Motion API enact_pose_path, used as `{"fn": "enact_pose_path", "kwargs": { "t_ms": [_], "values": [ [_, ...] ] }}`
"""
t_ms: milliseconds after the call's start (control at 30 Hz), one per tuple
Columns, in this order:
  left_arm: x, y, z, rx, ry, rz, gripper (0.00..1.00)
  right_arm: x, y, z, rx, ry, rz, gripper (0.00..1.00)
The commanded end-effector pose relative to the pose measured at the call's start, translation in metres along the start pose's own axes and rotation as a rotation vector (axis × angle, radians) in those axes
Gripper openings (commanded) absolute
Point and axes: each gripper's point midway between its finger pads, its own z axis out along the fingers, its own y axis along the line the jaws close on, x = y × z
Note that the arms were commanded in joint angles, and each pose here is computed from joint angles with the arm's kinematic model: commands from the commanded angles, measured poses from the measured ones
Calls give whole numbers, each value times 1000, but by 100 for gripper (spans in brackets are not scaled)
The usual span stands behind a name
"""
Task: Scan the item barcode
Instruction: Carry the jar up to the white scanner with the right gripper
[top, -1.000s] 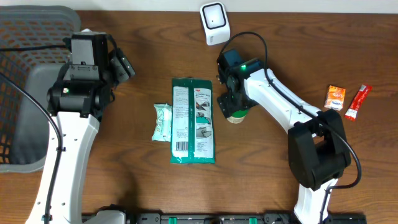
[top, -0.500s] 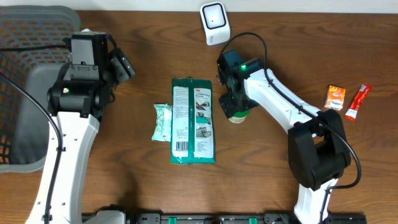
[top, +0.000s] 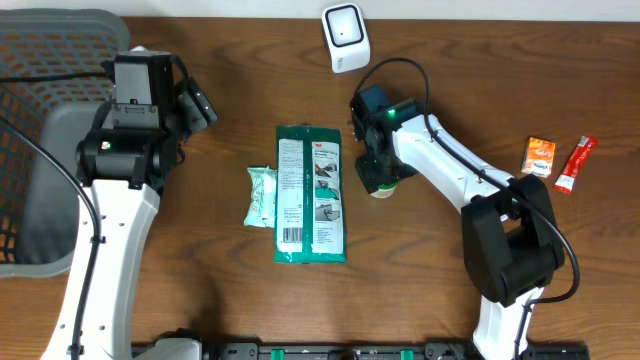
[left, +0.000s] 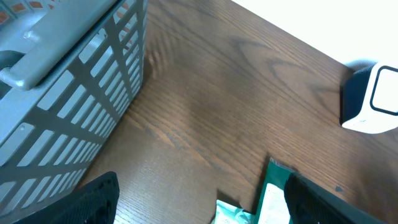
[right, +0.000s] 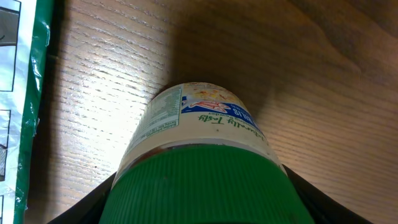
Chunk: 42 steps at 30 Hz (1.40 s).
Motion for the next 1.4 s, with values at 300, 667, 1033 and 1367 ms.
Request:
{"fn": "enact_pose_path", "kwargs": {
  "t_ms": [300, 667, 1033, 1367],
  "values": [
    [-6, 2, -2, -12, -18, 1, 85, -61, -7, -186, -72, -477, 151, 41],
    [-6, 2, -2, -12, -18, 1, 85, -136, -19, -271, -180, -878, 316, 27],
    [-6, 2, -2, -12, -18, 1, 85, -245, -21, -209, -376, -1037, 390, 32],
    [-6, 2, -2, -12, -18, 1, 85, -309, -47, -149, -510, -1210, 533, 33]
  ]
}}
